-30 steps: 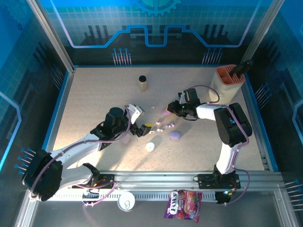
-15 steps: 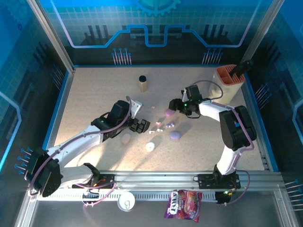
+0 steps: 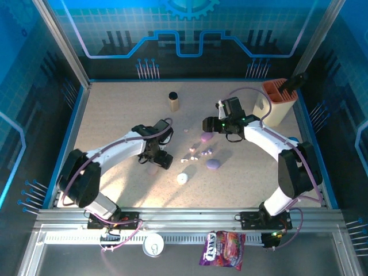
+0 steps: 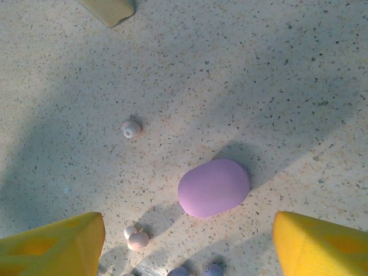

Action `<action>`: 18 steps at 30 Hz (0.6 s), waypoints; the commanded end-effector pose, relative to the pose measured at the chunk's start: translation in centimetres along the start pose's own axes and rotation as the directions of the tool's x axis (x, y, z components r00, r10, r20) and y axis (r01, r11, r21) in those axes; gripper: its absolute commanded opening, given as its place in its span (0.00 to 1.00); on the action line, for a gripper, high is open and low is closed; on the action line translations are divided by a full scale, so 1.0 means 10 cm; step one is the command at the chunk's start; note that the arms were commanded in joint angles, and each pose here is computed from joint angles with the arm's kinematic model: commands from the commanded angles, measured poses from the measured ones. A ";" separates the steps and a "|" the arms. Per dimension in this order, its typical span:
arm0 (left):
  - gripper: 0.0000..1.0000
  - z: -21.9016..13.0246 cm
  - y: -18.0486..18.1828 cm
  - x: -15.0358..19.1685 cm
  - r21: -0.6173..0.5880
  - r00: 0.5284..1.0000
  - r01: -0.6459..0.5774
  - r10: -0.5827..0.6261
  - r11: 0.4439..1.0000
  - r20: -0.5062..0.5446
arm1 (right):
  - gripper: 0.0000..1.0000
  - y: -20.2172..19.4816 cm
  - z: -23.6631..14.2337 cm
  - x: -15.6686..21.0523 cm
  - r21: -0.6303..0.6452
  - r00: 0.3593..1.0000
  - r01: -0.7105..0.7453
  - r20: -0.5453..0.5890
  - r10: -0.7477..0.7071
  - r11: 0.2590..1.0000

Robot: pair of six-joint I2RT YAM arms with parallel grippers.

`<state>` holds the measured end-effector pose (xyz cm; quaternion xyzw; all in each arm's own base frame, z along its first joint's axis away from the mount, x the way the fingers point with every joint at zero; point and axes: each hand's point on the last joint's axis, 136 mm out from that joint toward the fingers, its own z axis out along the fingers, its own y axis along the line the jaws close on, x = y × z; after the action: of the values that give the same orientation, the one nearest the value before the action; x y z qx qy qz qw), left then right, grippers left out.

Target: Insert the wireless bluetooth earbuds into the charging case

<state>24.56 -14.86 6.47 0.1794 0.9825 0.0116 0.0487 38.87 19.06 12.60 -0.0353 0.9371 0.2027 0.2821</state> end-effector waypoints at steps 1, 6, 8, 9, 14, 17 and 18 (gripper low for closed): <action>0.84 0.02 0.06 0.24 -0.047 0.989 0.011 -0.018 0.999 -0.149 | 0.77 0.02 -0.04 -0.01 0.005 1.000 0.023 -0.005 -0.023 1.000; 0.79 0.17 0.13 0.36 -0.103 0.967 -0.004 -0.023 0.995 -0.255 | 0.77 0.01 -0.03 0.00 0.004 1.000 0.025 -0.007 -0.025 1.000; 0.76 0.22 0.13 0.37 -0.111 0.961 -0.012 -0.020 0.994 -0.276 | 0.76 0.02 -0.02 0.01 -0.004 1.000 0.021 -0.007 -0.021 1.000; 0.74 0.23 0.15 0.36 -0.119 0.960 -0.015 -0.019 0.993 -0.279 | 0.76 0.03 -0.02 0.01 -0.008 1.000 0.019 -0.008 -0.019 1.000; 0.58 0.28 0.09 0.28 -0.094 0.965 -0.007 -0.018 0.996 -0.262 | 0.76 0.03 -0.04 0.02 -0.016 1.000 0.016 -0.005 -0.016 1.000; 0.58 0.32 0.09 0.30 -0.104 0.957 -0.011 -0.020 0.995 -0.289 | 0.75 0.01 -0.06 0.03 -0.013 1.000 0.013 -0.002 -0.013 1.000; 0.59 0.34 0.09 0.30 -0.105 0.955 -0.013 -0.019 0.994 -0.296 | 0.76 0.01 -0.07 0.03 -0.015 1.000 0.012 -0.002 -0.012 1.000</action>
<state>22.70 -12.93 3.10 0.1693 0.9796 0.0818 -0.0710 38.82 19.16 12.64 -0.0397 0.9365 0.2051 0.2817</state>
